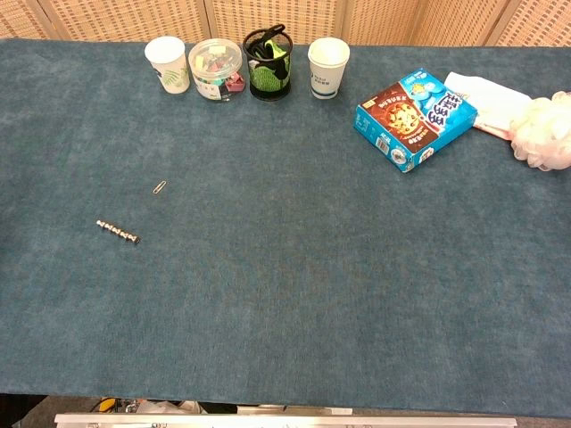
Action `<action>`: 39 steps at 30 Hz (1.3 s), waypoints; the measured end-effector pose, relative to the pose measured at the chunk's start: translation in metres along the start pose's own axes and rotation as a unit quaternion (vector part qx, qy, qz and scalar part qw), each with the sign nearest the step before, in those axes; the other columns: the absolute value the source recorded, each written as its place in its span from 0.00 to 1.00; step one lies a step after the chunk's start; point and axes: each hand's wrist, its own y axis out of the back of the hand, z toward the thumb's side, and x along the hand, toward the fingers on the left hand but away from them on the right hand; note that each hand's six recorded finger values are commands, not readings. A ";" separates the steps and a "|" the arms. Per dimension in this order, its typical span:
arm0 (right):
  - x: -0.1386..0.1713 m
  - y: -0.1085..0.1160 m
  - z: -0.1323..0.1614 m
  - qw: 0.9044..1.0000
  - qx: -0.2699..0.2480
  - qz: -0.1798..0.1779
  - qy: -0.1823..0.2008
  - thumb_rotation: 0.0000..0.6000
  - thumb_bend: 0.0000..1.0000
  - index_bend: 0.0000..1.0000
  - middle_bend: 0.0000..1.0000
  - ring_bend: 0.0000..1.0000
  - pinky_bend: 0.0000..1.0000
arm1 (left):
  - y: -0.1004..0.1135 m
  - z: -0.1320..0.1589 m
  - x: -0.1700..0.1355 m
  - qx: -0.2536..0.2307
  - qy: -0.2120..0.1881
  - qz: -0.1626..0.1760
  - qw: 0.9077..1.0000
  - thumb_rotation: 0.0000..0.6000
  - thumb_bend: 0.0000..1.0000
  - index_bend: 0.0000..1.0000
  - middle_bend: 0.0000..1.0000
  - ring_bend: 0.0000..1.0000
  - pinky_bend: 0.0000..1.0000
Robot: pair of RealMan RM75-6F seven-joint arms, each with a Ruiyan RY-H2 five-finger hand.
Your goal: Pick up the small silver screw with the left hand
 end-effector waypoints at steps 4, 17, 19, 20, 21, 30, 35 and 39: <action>-0.001 0.002 0.001 1.000 -0.004 -0.003 0.003 1.00 0.19 0.18 0.30 0.16 0.22 | -0.002 0.000 0.001 0.003 -0.002 -0.005 1.000 1.00 0.33 0.16 0.22 0.16 0.05; -0.013 0.029 0.009 0.999 -0.005 -0.035 0.028 1.00 0.19 0.18 0.30 0.16 0.22 | -0.004 0.012 0.008 0.015 -0.044 -0.036 0.998 1.00 0.33 0.18 0.30 0.29 0.12; -0.015 0.031 0.011 0.999 -0.005 -0.037 0.032 1.00 0.19 0.18 0.30 0.16 0.22 | -0.007 0.015 0.012 0.023 -0.057 -0.049 0.997 1.00 0.33 0.19 0.35 0.33 0.21; -0.015 0.032 0.012 0.999 -0.005 -0.038 0.034 1.00 0.19 0.18 0.30 0.16 0.22 | -0.008 0.016 0.014 0.027 -0.062 -0.055 0.996 1.00 0.33 0.19 0.39 0.37 0.24; -0.016 0.032 0.013 0.999 -0.005 -0.038 0.035 1.00 0.19 0.18 0.30 0.16 0.22 | -0.011 0.018 0.016 0.033 -0.070 -0.064 0.995 1.00 0.33 0.20 0.42 0.41 0.26; -0.017 0.033 0.014 0.999 -0.005 -0.036 0.038 1.00 0.19 0.18 0.30 0.16 0.22 | -0.032 0.033 0.041 0.079 -0.137 -0.137 0.978 1.00 0.33 0.25 0.73 0.74 0.76; -0.016 0.033 0.013 0.999 -0.005 -0.036 0.036 1.00 0.19 0.18 0.30 0.16 0.22 | -0.040 0.042 0.053 0.100 -0.174 -0.151 0.968 1.00 0.33 0.32 0.90 0.91 0.94; -0.015 0.031 0.012 0.999 -0.007 -0.033 0.034 1.00 0.19 0.18 0.30 0.16 0.22 | -0.046 0.052 0.058 0.102 -0.191 -0.148 0.965 1.00 0.33 0.37 0.97 0.97 0.97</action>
